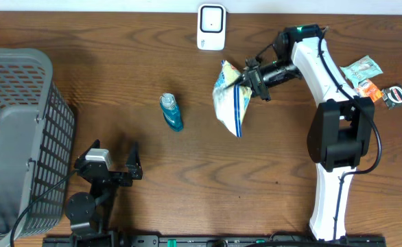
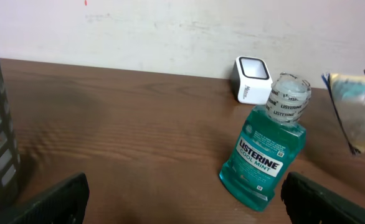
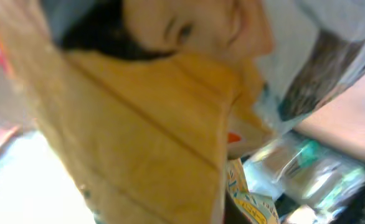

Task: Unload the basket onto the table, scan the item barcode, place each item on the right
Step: 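Lift the snack bag and pull it toward the right, then carry the snack bag up to the barcode scanner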

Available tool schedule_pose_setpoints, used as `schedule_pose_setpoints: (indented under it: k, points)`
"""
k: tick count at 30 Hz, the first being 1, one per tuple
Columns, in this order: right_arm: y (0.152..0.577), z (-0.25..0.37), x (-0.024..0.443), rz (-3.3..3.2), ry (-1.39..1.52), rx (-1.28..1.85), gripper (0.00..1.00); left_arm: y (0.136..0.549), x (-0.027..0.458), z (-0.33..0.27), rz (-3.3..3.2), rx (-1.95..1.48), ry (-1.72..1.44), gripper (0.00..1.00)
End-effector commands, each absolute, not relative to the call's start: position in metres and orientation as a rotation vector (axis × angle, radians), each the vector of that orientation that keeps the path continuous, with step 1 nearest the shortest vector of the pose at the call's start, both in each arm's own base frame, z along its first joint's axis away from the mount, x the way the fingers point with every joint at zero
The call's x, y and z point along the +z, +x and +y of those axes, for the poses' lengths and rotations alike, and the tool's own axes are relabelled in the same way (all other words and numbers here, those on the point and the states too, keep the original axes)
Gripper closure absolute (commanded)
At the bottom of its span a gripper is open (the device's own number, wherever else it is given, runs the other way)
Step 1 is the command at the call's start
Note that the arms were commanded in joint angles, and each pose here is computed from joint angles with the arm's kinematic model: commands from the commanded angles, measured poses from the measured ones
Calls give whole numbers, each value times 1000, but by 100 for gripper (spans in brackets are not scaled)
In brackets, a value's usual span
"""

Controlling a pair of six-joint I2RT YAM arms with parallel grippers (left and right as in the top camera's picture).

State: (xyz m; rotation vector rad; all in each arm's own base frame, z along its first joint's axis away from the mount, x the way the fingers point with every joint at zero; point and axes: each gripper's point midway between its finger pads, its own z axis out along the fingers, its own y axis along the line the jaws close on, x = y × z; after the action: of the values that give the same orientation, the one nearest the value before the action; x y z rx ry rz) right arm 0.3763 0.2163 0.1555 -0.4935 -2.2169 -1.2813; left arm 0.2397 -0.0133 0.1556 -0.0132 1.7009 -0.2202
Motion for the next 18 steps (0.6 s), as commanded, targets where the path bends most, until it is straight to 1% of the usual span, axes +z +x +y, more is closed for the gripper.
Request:
schedule_pose_setpoints:
  k: [1, 3, 6, 10, 11, 12, 13, 18]
  points:
    - [376, 176, 110, -2468, -516, -921, 99, 239, 142, -17, 1740, -236, 0, 2]
    - [376, 166, 108, -2536, -507, -839, 99, 239, 142, -17, 1740, -235, -1, 2]
    - [384, 154, 117, -2664, -480, -780, 99, 239, 142, -17, 1740, -236, -1, 2]
    - [416, 132, 144, -2953, -608, -648, 99, 239, 142, -17, 1740, -236, -1, 2]
    - [427, 130, 154, -3028, -625, -652, 98, 239, 142, -17, 1740, -236, -1, 2]
    - [450, 136, 174, -3178, -588, -707, 98, 239, 142, -17, 1740, -236, 0, 2]
    - [459, 141, 182, -3246, -548, -728, 98, 239, 142, -17, 1740, -235, -1, 2]
    - [493, 177, 196, -3418, -349, -878, 99, 239, 142, -17, 1740, -236, -1, 2]
